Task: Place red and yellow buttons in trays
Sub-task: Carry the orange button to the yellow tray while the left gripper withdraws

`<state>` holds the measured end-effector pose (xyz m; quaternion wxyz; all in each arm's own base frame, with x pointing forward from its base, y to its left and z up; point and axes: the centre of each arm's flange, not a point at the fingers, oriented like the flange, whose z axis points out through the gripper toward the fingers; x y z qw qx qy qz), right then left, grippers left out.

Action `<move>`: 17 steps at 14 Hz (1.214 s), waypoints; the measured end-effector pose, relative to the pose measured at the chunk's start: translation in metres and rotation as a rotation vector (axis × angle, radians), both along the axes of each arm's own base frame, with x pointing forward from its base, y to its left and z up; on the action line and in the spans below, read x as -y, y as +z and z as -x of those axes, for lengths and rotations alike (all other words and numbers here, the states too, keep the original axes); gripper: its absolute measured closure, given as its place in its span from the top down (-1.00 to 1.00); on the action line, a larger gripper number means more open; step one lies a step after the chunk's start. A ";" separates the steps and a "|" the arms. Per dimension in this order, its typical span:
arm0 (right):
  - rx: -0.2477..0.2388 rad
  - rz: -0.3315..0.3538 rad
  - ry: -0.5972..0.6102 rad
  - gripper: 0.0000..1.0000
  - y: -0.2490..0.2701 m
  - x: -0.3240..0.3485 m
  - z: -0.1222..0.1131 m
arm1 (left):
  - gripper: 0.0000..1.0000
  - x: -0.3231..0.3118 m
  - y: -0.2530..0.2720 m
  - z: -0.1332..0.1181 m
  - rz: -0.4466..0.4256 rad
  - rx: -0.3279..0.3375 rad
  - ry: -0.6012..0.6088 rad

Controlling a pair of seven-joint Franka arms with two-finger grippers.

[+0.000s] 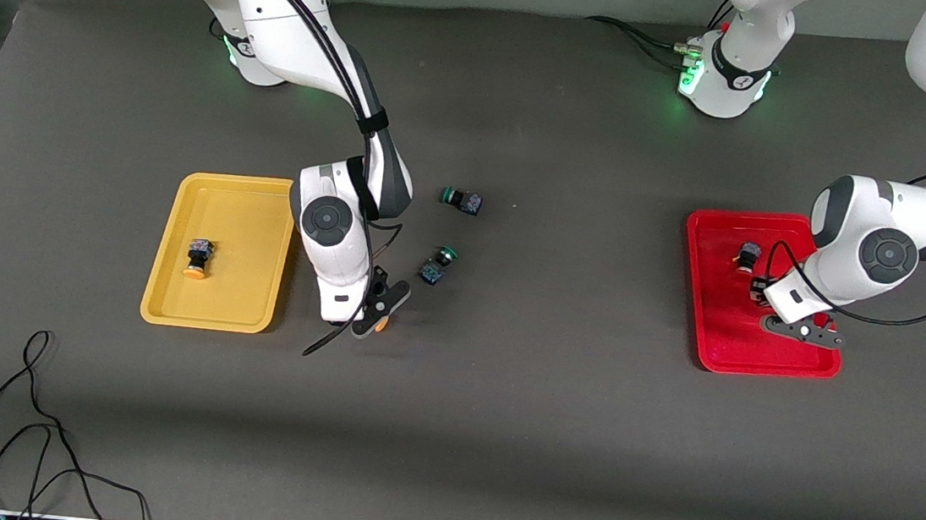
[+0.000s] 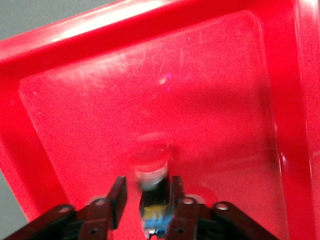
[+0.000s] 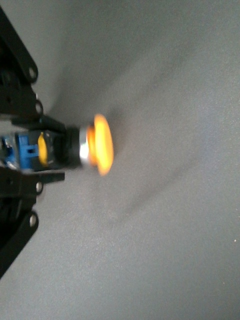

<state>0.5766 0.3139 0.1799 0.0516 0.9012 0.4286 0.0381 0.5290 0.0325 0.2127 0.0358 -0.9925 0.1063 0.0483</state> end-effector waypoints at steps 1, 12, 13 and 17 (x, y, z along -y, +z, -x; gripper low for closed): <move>-0.007 -0.003 -0.006 -0.34 0.001 0.000 0.000 | 0.23 0.000 0.006 -0.002 -0.005 0.008 -0.002; -0.172 -0.132 -0.479 -0.34 0.153 0.043 -0.037 | 0.99 0.072 0.308 0.019 -0.049 -0.036 0.083; -0.178 -0.114 -0.530 -0.34 0.158 0.073 -0.043 | 1.00 0.074 0.327 0.028 -0.046 -0.016 0.091; -0.214 -0.067 -0.732 -0.34 0.146 0.201 -0.036 | 1.00 0.074 0.365 0.030 -0.036 0.017 0.103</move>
